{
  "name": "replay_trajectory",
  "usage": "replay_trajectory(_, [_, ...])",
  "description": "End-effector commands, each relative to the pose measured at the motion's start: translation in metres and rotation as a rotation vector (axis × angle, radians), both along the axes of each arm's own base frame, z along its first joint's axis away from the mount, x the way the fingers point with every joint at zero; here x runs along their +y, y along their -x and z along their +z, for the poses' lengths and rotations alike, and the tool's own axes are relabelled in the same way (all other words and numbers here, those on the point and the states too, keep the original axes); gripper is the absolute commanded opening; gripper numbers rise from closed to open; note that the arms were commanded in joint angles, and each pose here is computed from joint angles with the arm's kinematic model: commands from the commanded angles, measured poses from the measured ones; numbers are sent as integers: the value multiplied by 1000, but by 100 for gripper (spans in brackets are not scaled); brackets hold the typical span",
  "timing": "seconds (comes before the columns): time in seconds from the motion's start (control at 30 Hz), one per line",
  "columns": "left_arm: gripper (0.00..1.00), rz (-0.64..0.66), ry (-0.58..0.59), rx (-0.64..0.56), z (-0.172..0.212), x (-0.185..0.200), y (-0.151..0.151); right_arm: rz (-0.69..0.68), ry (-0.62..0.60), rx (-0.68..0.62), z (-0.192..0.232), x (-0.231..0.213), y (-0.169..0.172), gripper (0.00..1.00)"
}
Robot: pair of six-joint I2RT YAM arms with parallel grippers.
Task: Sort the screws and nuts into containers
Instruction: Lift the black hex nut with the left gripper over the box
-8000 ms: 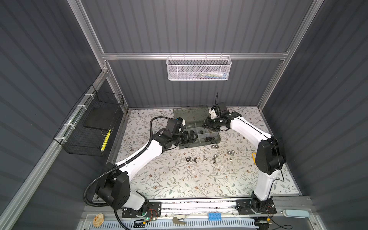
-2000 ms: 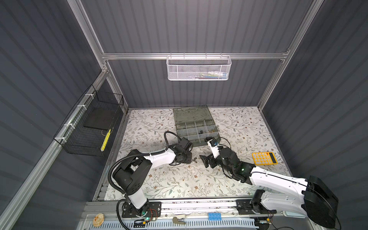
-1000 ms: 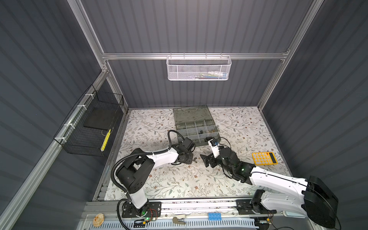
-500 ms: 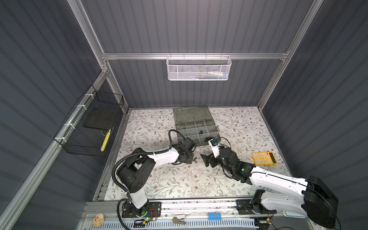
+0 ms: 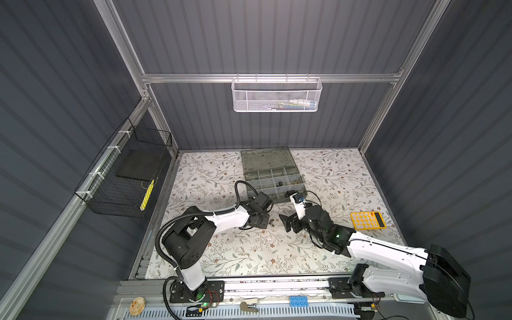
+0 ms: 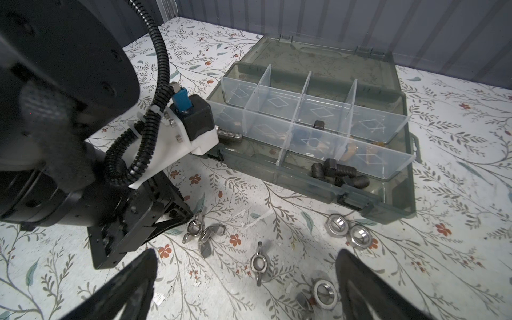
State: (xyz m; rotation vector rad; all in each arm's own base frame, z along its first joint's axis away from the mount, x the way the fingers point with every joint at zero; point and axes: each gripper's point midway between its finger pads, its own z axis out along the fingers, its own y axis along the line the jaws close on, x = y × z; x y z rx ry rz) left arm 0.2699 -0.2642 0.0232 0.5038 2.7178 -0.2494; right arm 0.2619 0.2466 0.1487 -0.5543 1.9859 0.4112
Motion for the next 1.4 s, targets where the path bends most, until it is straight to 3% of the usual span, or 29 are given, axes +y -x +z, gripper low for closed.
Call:
replay_trajectory(0.0, [26,-16,-64,68,-13,14,21,-14,-17,-20,9,2,-3,99])
replay_trajectory(0.23, [23,-16,-54,65,-7,14,22,-26,-22,-25,11,0,-4,99])
replay_trajectory(0.9, [22,-32,125,38,43,-26,8,-61,-52,-37,18,-10,-6,99])
replay_trajectory(1.37, [21,-59,205,-33,84,-62,-24,-156,-98,-32,20,-31,-17,99])
